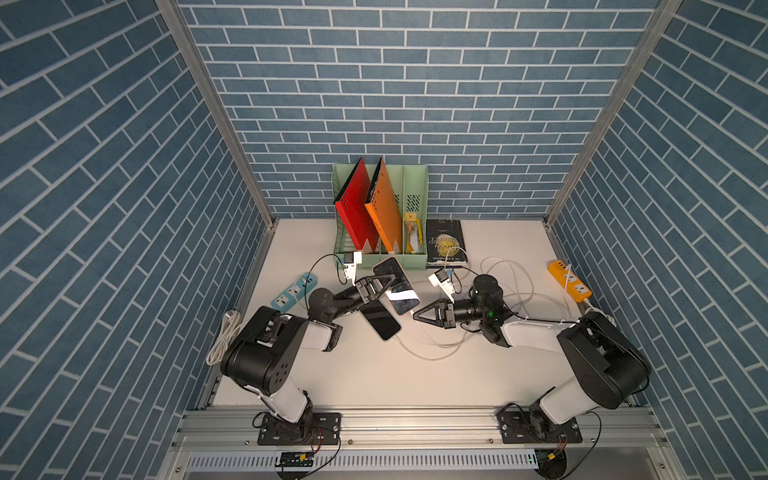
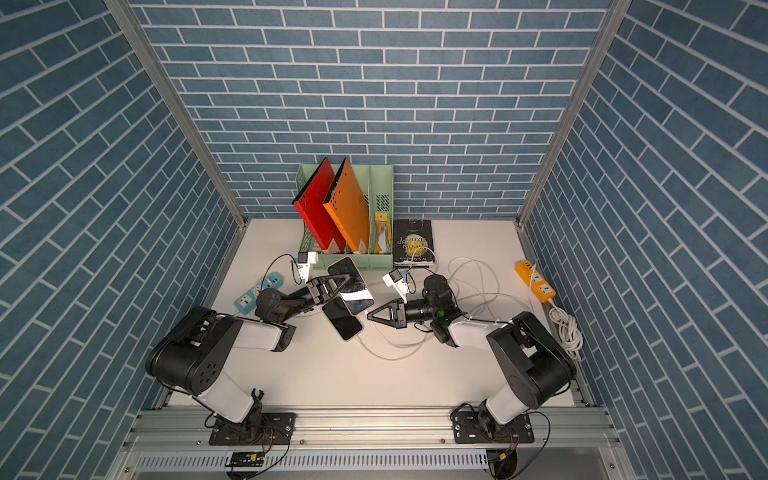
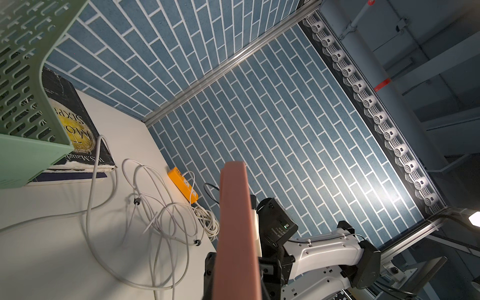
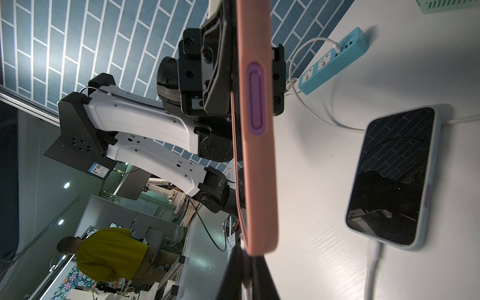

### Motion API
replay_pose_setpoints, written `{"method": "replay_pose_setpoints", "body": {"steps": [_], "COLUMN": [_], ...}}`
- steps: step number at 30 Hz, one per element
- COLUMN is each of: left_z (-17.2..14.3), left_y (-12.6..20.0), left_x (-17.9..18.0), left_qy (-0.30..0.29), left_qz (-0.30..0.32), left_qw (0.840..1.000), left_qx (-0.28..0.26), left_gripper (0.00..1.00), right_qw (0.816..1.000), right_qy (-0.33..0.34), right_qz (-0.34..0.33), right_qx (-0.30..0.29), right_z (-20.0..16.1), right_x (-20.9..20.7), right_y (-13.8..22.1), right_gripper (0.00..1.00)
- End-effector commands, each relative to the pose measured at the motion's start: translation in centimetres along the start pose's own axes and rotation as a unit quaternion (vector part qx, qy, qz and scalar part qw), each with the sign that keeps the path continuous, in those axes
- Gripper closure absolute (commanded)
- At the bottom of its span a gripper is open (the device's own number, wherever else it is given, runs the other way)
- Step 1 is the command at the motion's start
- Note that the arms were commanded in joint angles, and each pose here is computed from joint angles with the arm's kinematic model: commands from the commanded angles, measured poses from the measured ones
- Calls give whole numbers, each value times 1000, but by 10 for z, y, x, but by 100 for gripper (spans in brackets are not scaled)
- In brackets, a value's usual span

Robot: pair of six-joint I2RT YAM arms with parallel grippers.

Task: Plug the charging cable into the phone
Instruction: Insert the charging cable into the phone, then place the phone at the center of the board.

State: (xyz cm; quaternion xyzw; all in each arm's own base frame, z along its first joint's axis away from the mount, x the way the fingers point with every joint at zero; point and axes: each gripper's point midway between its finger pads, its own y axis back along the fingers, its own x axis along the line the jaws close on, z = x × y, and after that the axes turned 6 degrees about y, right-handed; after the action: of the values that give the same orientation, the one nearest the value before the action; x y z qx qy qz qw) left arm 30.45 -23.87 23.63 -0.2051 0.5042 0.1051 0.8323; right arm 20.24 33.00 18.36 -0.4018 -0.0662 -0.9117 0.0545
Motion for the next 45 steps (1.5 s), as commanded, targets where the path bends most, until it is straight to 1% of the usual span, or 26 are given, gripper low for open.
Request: {"method": "replay_pose_setpoints", "body": {"steps": [1, 14, 24, 27, 28, 30, 32, 34, 35, 37, 38, 40, 43, 45], "left_z": [-27, -31, -31, -30, -29, -27, -23, -19, -17, -11, -9, -6, -6, -2], "left_y": [4, 4, 2, 2, 2, 1, 0, -1, -2, -5, -7, -10, -11, -14], "left_x": [-45, -42, -39, -38, -38, -37, -33, -24, -17, 1, 11, 34, 66, 83], "left_qy": [-87, -81, -76, -75, -74, -72, -67, -57, -48, -25, -13, 7, 35, 38], "left_qz": [-90, -87, -86, -84, -84, -82, -78, -68, -61, -44, -35, -15, 19, 42], "left_qw": [991, 991, 991, 992, 992, 993, 994, 996, 997, 999, 999, 1000, 999, 998], "left_qx": [55, 60, 61, 57, 55, 48, 39, 27, 19, 4, -3, -13, -23, -29], "left_gripper": [100, 100, 100, 100, 100, 100, 100, 100, 100, 100, 100, 100, 100, 100], "right_qw": [995, 994, 994, 994, 994, 993, 991, 985, 979, 961, 953, 944, 942, 942], "right_qy": [81, 90, 91, 88, 88, 80, 71, 71, 67, 72, 77, 82, 85, 85], "right_qz": [4, 9, 6, 0, -6, -40, -86, -144, -180, -260, -288, -316, -321, -321], "right_qx": [-60, -61, -65, -65, -68, -73, -73, -68, -64, -57, -54, -50, -51, -50], "right_z": [48, 61, 64, 62, 61, 58, 54, 50, 47, 45, 44, 42, 38, 35], "right_x": [13, 5, 1, -1, -3, -15, -30, -47, -56, -73, -78, -81, -77, -76], "right_y": [0, -8, -7, -2, 1, 13, 26, 39, 46, 62, 69, 77, 80, 81], "right_gripper": [100, 100, 100, 78, 68, 51, 47, 44, 43, 41, 40, 40, 39, 38]}}
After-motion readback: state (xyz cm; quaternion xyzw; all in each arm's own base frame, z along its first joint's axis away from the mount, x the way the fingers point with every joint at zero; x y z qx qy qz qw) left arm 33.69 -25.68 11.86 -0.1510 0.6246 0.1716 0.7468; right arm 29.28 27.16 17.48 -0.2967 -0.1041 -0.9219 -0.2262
